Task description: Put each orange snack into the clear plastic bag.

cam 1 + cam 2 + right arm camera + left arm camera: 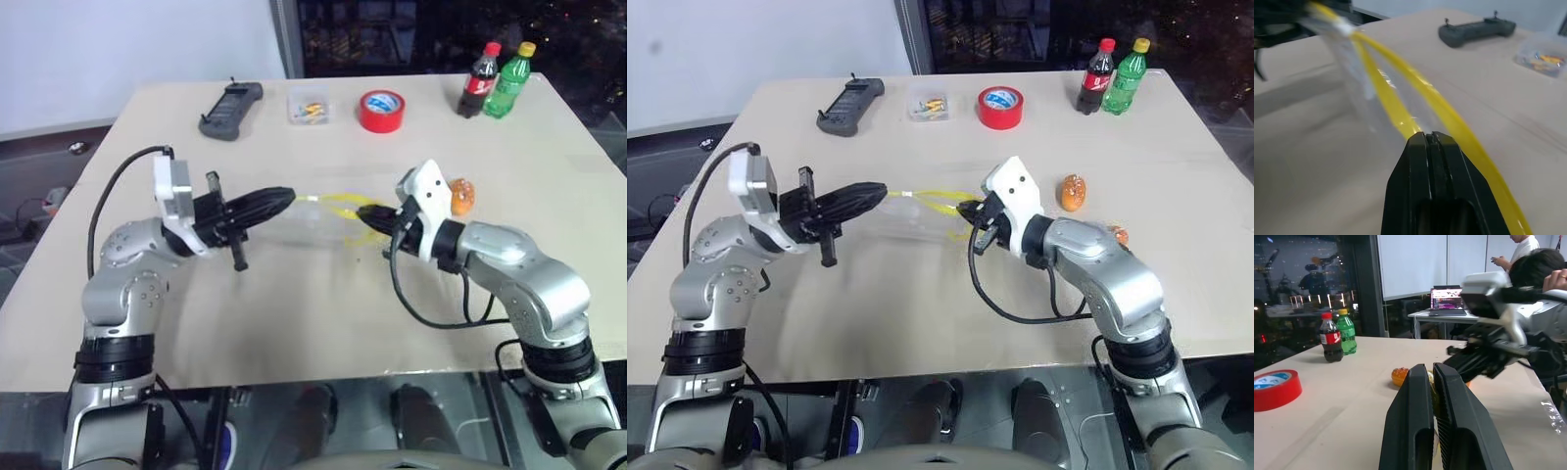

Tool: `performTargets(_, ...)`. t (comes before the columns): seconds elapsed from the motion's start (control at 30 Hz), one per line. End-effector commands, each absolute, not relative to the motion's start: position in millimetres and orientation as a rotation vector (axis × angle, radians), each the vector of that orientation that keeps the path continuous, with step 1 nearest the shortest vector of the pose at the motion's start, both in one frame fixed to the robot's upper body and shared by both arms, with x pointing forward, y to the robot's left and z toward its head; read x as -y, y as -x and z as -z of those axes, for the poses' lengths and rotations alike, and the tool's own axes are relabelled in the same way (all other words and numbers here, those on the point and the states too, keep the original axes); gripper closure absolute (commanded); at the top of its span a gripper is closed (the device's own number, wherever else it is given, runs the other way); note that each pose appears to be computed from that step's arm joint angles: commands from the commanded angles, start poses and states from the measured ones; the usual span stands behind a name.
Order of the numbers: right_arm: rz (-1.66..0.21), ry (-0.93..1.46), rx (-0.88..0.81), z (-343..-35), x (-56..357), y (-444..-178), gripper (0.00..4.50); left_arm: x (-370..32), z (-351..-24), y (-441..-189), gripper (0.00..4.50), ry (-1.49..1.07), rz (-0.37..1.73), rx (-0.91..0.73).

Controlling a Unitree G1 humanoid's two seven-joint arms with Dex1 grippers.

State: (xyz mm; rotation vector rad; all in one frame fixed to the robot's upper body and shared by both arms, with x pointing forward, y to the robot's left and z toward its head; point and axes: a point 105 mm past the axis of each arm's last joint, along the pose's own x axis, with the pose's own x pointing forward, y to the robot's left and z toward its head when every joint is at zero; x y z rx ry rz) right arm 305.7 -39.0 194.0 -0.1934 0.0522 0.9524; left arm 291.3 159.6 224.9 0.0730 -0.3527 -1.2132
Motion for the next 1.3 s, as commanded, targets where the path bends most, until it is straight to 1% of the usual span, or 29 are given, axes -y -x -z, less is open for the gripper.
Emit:
performTargets(0.03,-0.955,0.211,0.002,-205.5,32.9,-310.4,4.45,-156.9,-236.1,-281.6,4.50,-0.135,1.228,0.420)
performTargets(0.1,-0.961,0.177,-0.013,-205.3,30.2,-314.1,4.45,-154.4,-232.6,-279.3,4.50,-0.165,1.246,0.417)
performTargets(0.2,-1.025,0.132,-0.062,-201.7,25.2,-310.7,4.45,-151.6,-227.6,-276.6,4.50,-0.229,1.275,0.412)
performTargets(0.33,-1.045,0.047,-0.111,-193.3,18.7,-313.9,4.45,-147.3,-219.2,-271.1,4.50,-0.292,1.333,0.396)
performTargets(0.43,-1.027,-0.124,-0.141,-189.1,9.0,-320.6,4.45,-144.8,-214.5,-268.1,4.50,-0.316,1.363,0.385)
performTargets(0.57,-0.950,-0.531,-0.186,-191.1,0.6,-336.1,4.45,-146.2,-210.6,-266.2,4.50,-0.311,1.365,0.365)
performTargets(0.6,-0.930,-0.573,-0.197,-189.1,0.3,-338.9,4.45,-146.7,-209.5,-265.8,4.50,-0.313,1.365,0.359)
performTargets(0.67,-0.896,-0.567,-0.183,-185.5,1.2,-343.0,4.45,-148.3,-206.2,-264.5,4.50,-0.325,1.366,0.345)
performTargets(0.7,-0.883,-0.503,-0.155,-184.0,2.0,-344.5,4.45,-149.2,-205.4,-265.0,4.50,-0.326,1.361,0.341)
performTargets(0.77,-0.850,-0.178,-0.047,-177.2,3.1,-346.4,4.45,-150.9,-204.8,-267.6,4.50,-0.337,1.341,0.338)
performTargets(0.8,-0.852,-0.059,-0.004,-174.2,2.1,-345.1,4.45,-151.3,-204.5,-268.3,4.50,-0.342,1.336,0.338)
performTargets(0.83,-0.845,0.134,0.060,-167.8,2.0,-345.2,4.45,-151.5,-203.4,-270.4,4.50,-0.350,1.325,0.337)
performTargets(0.9,-0.847,0.422,0.175,-157.0,0.0,-342.7,4.45,-150.6,-199.9,-273.4,4.50,-0.368,1.309,0.334)
performTargets(0.93,-0.859,0.518,0.226,-152.7,-2.5,-340.2,4.45,-149.4,-197.7,-274.3,4.50,-0.375,1.303,0.334)
performTargets(1.0,-0.868,0.637,0.292,-146.6,-5.7,-338.5,4.45,-147.5,-195.6,-275.5,4.50,-0.376,1.291,0.335)
performTargets(1.13,-0.833,0.879,0.383,-137.1,-4.9,-346.0,4.45,-145.7,-190.5,-280.1,4.50,-0.397,1.261,0.328)
performTargets(1.2,-0.815,0.977,0.412,-134.6,-2.0,-350.7,3.94,-145.1,-188.6,-283.9,4.50,-0.402,1.238,0.324)
performTargets(1.23,-0.802,1.002,0.429,-135.7,-0.5,-352.6,3.57,-145.1,-186.9,-286.1,4.50,-0.407,1.226,0.320)
performTargets(1.3,-0.779,1.041,0.453,-137.9,2.6,-355.7,2.68,-145.4,-183.7,-288.8,4.50,-0.403,1.210,0.314)
